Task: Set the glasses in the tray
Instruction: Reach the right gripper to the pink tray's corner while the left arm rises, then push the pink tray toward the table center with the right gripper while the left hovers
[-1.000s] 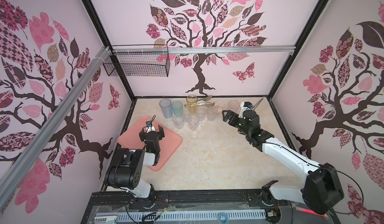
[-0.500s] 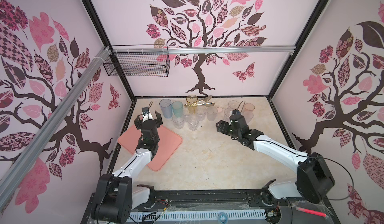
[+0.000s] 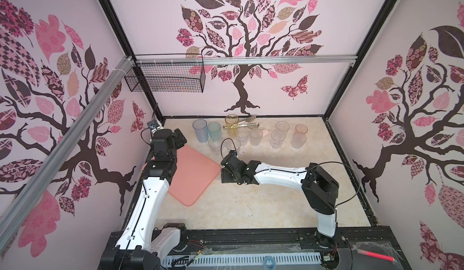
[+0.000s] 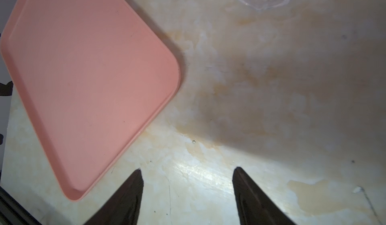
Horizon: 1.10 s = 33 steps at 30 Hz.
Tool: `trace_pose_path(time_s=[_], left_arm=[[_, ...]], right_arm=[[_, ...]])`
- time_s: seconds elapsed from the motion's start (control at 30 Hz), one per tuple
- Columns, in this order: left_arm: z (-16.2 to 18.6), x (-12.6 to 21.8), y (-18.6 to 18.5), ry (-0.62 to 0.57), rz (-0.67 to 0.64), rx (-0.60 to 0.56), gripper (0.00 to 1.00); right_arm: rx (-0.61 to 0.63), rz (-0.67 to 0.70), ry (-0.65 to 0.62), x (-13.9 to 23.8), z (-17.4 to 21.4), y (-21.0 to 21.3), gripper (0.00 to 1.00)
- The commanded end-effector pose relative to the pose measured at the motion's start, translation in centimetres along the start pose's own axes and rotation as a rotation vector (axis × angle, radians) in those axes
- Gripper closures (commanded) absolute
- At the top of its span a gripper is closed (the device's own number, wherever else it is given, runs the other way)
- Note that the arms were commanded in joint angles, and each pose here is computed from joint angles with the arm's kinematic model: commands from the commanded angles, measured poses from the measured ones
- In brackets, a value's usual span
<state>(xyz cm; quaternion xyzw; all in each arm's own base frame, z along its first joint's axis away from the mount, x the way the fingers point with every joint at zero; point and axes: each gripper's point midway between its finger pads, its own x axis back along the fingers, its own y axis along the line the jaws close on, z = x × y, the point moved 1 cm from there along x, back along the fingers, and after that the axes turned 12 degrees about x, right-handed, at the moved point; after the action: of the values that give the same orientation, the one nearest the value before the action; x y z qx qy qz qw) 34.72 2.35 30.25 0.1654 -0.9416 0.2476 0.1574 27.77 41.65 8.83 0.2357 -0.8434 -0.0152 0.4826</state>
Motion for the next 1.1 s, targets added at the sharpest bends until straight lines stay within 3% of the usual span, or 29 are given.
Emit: trace_pose_path(time_s=[0.0,0.2,0.53,1.07], left_arm=[[2.8,1.2,-0.6,0.171,0.025,-0.094,0.20],[4.5,2.1,0.2,0.218,0.042,-0.119,0.19],[4.8,2.1,0.7,0.215,0.028,-0.123,0.18],[4.3,2.1,0.5,0.200,0.027,-0.148,0.18]], right_arm=[[-0.026,0.083,0.022,-2.2,0.1,-1.1,0.34],[0.003,0.129,0.038,-5.3,-0.2,-0.6,0.35],[0.186,0.240,0.092,-9.0,0.0,0.0,0.30],[0.491,0.264,0.122,-4.1,2.0,-2.6,0.34]])
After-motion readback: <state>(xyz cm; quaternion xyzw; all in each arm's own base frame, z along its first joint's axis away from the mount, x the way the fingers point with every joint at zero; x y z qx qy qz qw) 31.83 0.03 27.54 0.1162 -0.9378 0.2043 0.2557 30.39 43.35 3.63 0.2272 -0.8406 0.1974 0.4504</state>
